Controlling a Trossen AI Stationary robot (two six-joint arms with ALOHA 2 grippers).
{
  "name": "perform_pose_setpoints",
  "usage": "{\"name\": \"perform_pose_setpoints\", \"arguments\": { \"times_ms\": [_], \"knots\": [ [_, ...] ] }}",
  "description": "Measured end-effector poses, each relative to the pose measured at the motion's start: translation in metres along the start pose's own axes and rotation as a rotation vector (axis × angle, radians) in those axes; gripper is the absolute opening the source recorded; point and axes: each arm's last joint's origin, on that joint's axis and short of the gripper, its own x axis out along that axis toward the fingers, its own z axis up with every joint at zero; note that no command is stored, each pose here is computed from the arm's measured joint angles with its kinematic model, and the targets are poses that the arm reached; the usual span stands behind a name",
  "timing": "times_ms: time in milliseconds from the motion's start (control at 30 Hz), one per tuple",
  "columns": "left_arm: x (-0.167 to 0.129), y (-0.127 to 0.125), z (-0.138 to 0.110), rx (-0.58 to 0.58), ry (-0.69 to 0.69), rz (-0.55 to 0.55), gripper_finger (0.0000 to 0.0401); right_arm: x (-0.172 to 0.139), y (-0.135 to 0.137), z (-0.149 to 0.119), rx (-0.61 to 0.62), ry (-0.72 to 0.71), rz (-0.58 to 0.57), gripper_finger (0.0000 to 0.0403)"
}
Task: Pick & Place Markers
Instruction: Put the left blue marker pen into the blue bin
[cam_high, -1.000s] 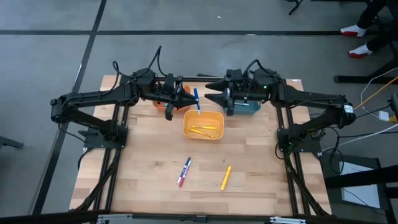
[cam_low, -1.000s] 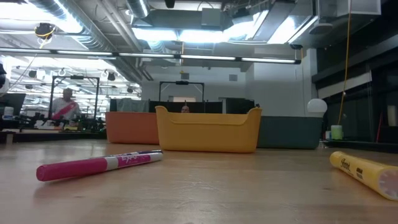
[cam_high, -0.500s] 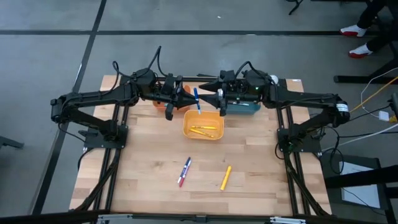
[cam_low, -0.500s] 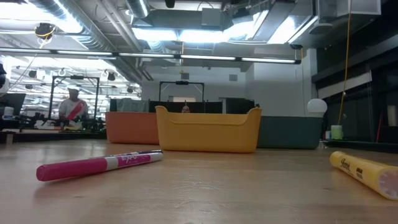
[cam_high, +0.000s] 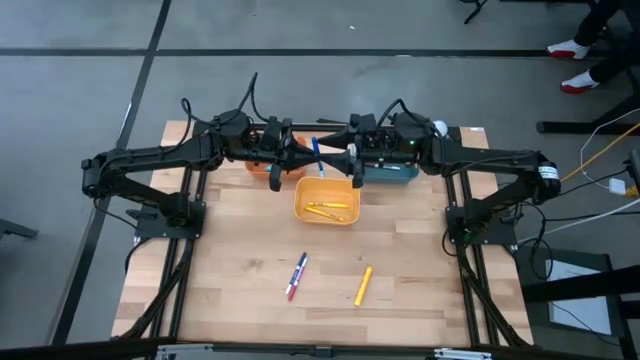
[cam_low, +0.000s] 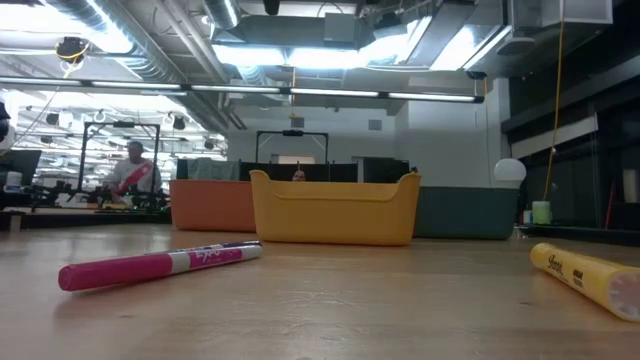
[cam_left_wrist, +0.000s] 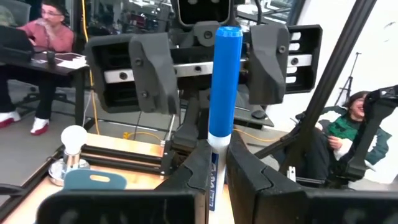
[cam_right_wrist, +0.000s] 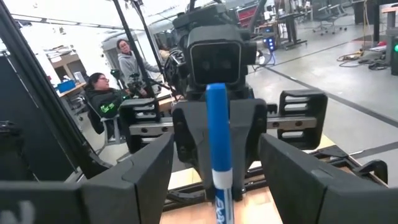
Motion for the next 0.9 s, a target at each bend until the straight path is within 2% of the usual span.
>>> {"name": "perform_pose_setpoints", "arguments": {
  "times_ms": [300,700,800,900],
  "knots": [
    [0.0005,-0.0017,0.0004,0.003,-0.007,-0.006,0.0023,0.0078,-0.0033,-0.0076,-0.016,0.020,-0.006,0.0235],
    [0.0011,-0.0040,-0.0002,0.001,-0.005,-0.014,0.0023,0.0086,-0.0027,-0.0052,-0.021,-0.012,0.004,0.0233],
    [0.0011,-0.0041,-0.0002,-0.001,-0.005,-0.014,0.0023,0.0086,-0.0026,-0.0051,-0.022,-0.012,0.004,0.0217],
    [0.0011,-0.0040,-0.0002,-0.001,-0.005,-0.014,0.0023,0.0086,-0.0025,-0.0052,-0.020,-0.011,0.010,0.0182]
  ]
}}
